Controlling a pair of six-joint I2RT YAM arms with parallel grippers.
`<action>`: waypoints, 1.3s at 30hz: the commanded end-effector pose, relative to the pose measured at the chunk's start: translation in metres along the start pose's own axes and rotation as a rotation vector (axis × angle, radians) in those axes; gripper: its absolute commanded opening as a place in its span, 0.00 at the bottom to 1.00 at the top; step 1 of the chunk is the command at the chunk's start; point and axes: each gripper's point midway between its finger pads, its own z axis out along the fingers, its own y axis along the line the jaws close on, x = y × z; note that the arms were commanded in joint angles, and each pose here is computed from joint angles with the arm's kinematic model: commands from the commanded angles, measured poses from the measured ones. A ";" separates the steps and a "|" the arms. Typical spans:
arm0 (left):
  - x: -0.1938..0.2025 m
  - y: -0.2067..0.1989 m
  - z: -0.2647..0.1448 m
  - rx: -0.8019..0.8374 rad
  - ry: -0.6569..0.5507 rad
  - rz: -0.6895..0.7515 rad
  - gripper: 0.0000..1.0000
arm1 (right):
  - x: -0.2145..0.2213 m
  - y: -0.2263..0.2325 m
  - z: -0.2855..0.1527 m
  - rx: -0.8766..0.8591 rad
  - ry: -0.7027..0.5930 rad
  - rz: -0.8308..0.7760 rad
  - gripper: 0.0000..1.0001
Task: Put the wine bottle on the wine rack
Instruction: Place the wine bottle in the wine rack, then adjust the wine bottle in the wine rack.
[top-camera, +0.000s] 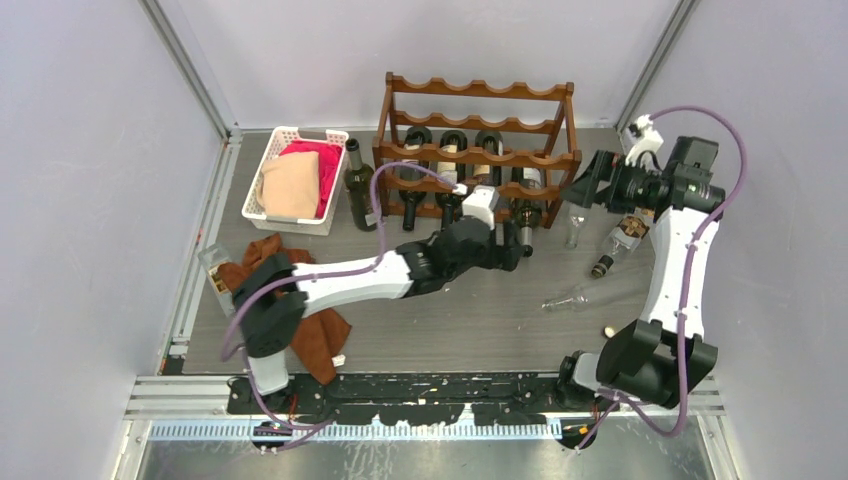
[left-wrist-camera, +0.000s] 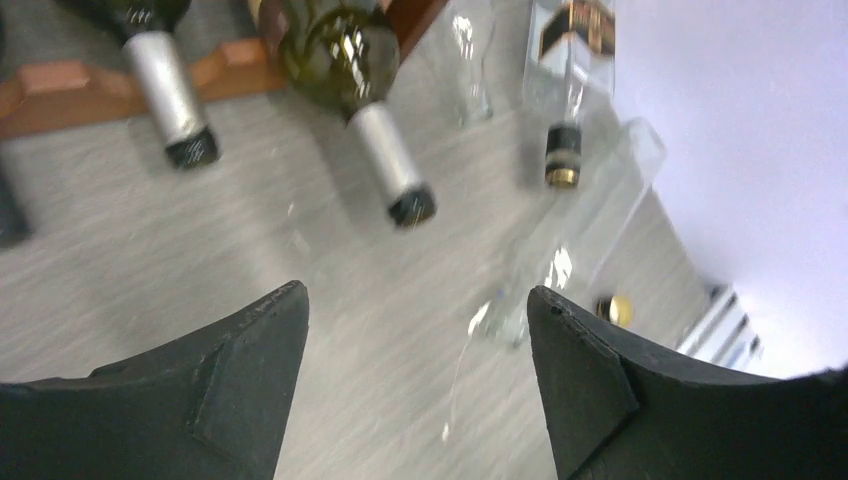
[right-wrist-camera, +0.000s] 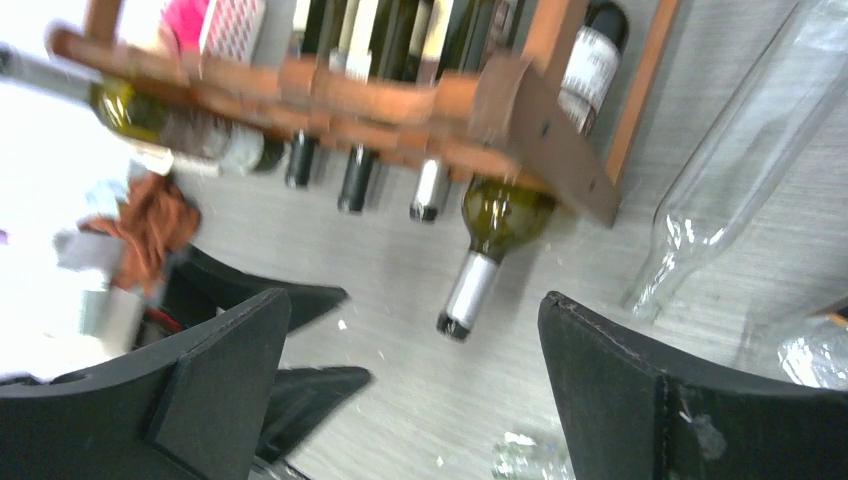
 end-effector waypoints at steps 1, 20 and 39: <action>-0.023 -0.016 -0.069 0.207 -0.030 0.186 0.81 | 0.058 0.018 -0.015 -0.032 0.116 -0.126 1.00; -0.080 0.093 -0.228 0.018 -0.338 0.207 0.84 | 0.112 -0.013 0.099 0.368 0.011 -0.228 0.69; -0.077 0.125 -0.227 -0.098 -0.346 0.199 0.83 | 0.146 -0.032 0.125 0.503 0.060 -0.285 0.58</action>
